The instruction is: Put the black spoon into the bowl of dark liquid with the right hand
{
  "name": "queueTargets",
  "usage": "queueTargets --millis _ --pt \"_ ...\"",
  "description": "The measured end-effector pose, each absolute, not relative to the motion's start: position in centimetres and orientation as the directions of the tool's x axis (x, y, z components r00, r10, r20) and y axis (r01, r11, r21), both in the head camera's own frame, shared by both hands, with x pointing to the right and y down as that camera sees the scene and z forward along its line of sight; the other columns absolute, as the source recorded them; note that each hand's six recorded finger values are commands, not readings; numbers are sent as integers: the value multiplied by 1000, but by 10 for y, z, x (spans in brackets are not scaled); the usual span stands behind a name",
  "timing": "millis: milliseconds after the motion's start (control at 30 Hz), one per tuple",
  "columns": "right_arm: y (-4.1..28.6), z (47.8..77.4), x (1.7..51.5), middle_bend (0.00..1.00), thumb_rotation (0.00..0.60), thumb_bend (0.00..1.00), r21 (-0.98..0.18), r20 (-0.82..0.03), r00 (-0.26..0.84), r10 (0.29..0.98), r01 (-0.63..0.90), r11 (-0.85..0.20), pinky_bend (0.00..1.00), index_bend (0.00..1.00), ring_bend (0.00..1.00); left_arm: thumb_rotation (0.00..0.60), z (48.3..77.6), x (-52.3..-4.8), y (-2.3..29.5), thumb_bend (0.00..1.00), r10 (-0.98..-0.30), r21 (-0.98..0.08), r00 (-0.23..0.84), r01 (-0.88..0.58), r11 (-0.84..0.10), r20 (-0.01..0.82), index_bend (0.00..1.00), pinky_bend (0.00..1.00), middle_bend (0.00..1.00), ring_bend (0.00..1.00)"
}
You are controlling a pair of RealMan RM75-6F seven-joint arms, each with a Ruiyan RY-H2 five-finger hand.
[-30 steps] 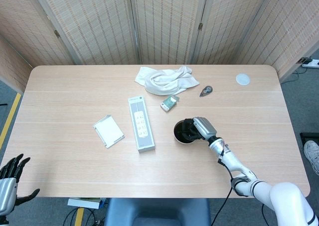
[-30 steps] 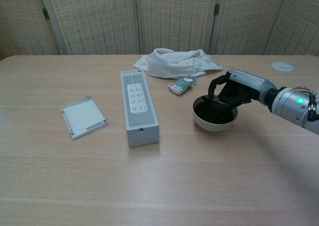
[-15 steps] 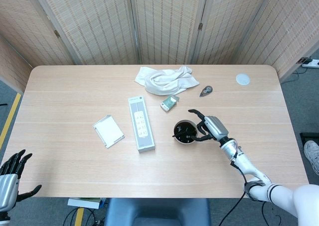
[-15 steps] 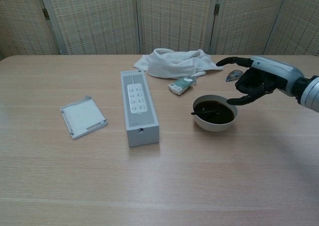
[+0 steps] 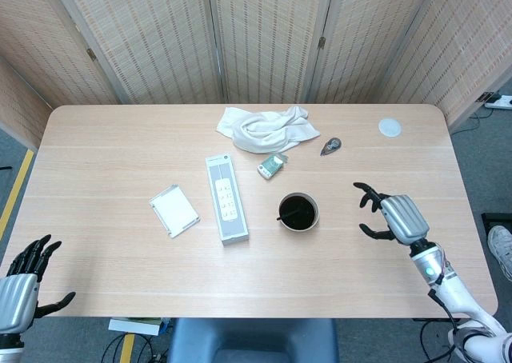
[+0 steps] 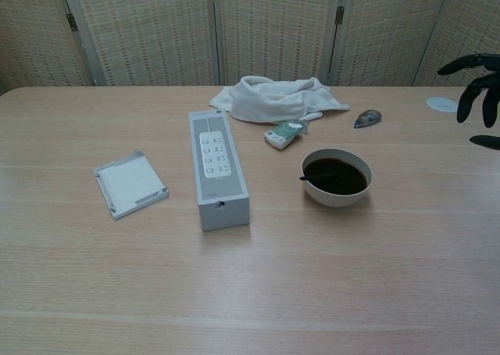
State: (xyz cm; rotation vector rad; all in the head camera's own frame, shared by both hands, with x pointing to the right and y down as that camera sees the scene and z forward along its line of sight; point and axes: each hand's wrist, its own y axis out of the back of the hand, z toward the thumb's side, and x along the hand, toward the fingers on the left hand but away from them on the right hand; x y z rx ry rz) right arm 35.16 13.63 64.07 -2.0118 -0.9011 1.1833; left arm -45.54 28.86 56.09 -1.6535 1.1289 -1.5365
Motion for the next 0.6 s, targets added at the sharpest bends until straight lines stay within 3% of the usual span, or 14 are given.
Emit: queueTargets --millis 167,367,600 --pt "162 625 375 182 600 266 -808 -480 314 819 207 -552 318 120 201 600 563 -453 289 170 -884 -873 -34 -184 -452 466 147 162 75 86" --pt "190 605 397 97 600 265 -846 -456 251 854 173 -503 160 61 93 600 562 -448 286 170 -890 -877 -22 -182 -444 455 147 162 74 86" --pt "222 580 419 91 600 264 -874 -427 173 888 172 -454 144 59 85 600 559 -437 282 171 -903 -884 9 -198 -424 431 147 162 74 86"
